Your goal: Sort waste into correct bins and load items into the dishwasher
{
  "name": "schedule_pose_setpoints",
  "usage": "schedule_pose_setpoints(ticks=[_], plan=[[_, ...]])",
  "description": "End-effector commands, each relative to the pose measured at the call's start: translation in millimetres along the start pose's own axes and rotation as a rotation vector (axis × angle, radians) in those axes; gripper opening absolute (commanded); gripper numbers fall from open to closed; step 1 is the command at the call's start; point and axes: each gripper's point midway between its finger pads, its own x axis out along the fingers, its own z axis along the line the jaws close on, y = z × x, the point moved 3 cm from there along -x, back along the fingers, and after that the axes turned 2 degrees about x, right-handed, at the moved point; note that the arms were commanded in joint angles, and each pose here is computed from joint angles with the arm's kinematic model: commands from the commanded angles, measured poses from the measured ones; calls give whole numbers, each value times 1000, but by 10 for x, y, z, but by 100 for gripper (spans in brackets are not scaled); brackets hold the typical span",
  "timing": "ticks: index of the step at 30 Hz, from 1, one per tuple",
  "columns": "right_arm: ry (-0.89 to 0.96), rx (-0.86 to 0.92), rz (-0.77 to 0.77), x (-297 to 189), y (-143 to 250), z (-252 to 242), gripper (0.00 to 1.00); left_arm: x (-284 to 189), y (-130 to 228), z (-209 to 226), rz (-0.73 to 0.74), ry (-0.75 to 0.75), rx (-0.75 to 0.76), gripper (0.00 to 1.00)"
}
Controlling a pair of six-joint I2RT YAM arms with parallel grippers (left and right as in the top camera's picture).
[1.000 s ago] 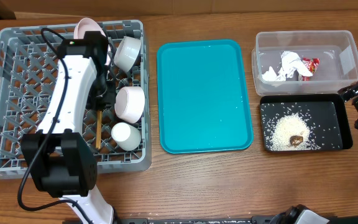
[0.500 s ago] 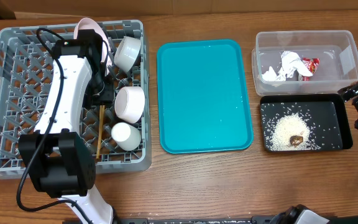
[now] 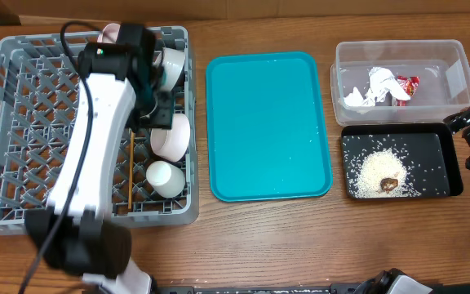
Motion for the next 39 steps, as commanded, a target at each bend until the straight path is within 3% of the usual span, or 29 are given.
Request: schedule_pose_setpoints(ticks=[1,2,8,26,28,35,39], plan=[[-15,-9,-38,-98,-51,53,100,-843,-5,-168,-295,24,49,86],[-15,-9,-38,-98,-51,53,100,-963,-17,-211,-352,33,60,100],[-15,-9,-38,-98,-51,53,100,-1429,-148,-326,-588,79,79,100],[-30,-43,-39,-124,14,145,100,-1390,-143,-319,-572,76,78,100],[-54,-124,-41,-168,144,321,100,-1390,-144,-319,-572,76,78,100],[54,-572,-286,-499,627,900,100,-1390,-143,-319,-572,76,78,100],[-20,-741,-304,-708,1042,1088,100,-1390,-144,-319,-572,76,78,100]])
